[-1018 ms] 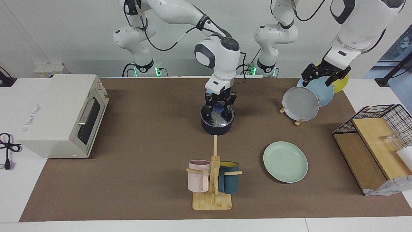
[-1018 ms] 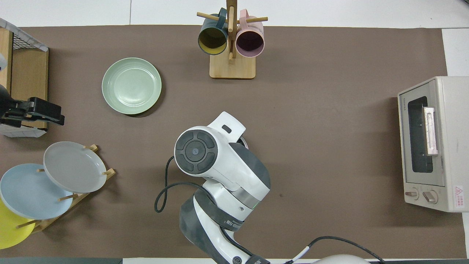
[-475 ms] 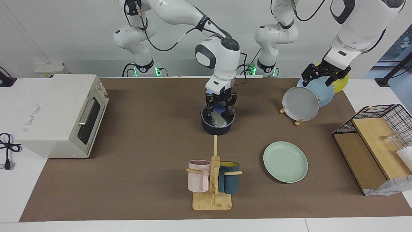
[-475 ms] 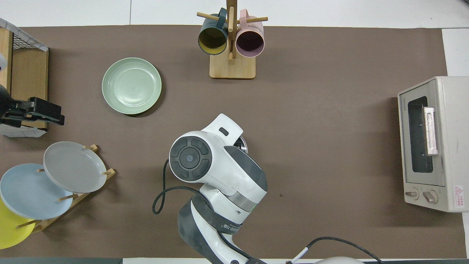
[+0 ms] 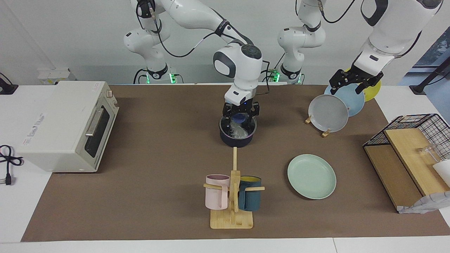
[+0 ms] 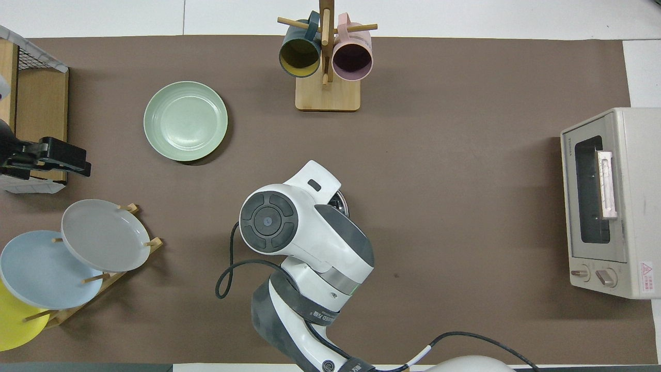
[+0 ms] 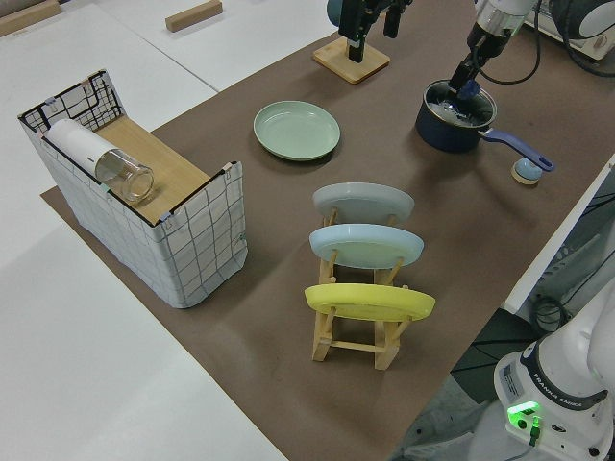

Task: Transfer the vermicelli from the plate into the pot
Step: 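Open the right gripper and withdraw it from the lid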

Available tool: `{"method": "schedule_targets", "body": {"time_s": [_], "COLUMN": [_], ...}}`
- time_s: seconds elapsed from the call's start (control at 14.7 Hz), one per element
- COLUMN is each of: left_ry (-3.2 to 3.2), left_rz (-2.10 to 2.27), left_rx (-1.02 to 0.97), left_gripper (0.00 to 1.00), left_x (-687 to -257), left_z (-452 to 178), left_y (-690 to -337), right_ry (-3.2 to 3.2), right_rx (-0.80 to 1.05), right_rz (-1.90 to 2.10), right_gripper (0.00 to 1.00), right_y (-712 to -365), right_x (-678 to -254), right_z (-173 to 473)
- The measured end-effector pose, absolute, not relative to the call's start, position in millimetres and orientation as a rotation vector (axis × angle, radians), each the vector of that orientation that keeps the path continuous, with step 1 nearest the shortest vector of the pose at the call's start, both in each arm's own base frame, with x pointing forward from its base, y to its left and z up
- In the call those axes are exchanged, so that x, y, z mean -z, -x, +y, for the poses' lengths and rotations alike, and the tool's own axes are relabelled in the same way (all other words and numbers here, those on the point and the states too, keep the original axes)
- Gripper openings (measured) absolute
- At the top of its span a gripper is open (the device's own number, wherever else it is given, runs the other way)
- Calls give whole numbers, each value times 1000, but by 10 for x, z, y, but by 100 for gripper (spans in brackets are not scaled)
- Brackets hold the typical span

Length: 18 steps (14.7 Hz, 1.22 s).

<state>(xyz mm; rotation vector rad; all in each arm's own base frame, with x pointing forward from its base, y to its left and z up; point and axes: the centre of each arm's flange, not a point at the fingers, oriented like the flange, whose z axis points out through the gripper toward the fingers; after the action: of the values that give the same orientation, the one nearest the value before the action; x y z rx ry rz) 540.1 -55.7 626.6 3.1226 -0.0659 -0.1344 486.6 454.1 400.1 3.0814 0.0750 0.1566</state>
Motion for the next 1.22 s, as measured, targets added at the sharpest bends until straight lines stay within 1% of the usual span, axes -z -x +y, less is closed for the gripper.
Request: {"method": "schedule_targets", "body": {"time_s": [0.2,0.48,0.68,0.95,1.09,1.22], "left_ry": [-3123,-3123,-3123,-3123,-3123,-3123], "left_rz": [-66,-66,-66,-66,-66,-66], "left_rx": [134,134,134,134,134,134], "left_gripper": [100,100,100,100,100,100], "left_x": [-6266,-6266,-6266,-6266,-6266,-6266], "left_z": [-557,-557,-557,-556,-556,-556], "left_y": [-5401,-5401,-5401,-5401,-5401,-5401], "right_ry": [-3075,-3040,-3039,-3060,-3069,-3077], "right_rx": [-159,-109,-38,74,94,121], "right_rz": [17,-24,-58,-19,-19,-64], "right_gripper": [100,100,100,100,100,100], "right_y": [-5005,-5211,-5316,-5300,-5275,-5291], "right_x": [-4140,-4704,-5234,-6021,-6235,-6281], "right_z": [4354,3715,2998,1810,1248,824]}}
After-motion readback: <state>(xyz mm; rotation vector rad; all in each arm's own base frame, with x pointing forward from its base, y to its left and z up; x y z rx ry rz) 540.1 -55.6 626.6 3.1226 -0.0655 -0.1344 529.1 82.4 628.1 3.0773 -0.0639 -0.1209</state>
